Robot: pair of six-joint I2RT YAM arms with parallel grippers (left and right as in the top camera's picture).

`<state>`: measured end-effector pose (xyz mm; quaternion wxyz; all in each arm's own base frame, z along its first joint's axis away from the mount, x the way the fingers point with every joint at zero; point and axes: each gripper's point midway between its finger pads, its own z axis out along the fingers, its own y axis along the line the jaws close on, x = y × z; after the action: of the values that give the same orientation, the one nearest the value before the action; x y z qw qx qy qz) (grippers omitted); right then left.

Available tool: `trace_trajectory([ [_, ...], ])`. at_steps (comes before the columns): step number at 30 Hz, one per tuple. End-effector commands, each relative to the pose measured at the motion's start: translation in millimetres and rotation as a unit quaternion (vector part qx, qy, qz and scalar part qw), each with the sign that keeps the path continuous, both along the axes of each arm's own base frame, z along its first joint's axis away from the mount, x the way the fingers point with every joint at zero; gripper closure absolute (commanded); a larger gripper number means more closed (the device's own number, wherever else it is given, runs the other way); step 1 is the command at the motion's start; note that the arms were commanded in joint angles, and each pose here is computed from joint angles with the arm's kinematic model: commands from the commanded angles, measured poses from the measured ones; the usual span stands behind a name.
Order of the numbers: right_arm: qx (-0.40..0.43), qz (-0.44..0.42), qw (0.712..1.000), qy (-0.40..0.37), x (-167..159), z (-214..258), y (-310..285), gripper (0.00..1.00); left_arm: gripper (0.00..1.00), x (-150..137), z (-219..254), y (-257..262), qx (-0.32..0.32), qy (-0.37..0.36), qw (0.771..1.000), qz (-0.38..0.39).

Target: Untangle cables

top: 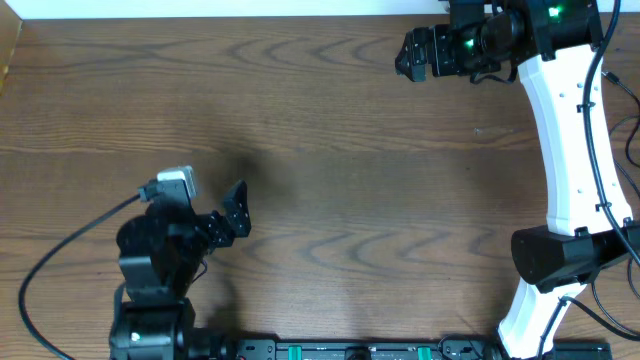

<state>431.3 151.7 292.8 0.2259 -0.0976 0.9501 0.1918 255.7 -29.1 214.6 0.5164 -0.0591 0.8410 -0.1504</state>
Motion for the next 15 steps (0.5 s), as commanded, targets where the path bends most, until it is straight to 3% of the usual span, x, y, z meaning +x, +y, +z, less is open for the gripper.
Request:
trace_trajectory([
  [1,-0.002,0.010,1.000,-0.002,-2,0,4,0.01,0.01,-2,-8,1,0.011,-0.034,0.999,-0.001],
  [15,-0.002,0.011,1.000,-0.002,-2,0,4,0.01,0.02,-2,3,-1,0.028,-0.252,0.967,-0.005],
])
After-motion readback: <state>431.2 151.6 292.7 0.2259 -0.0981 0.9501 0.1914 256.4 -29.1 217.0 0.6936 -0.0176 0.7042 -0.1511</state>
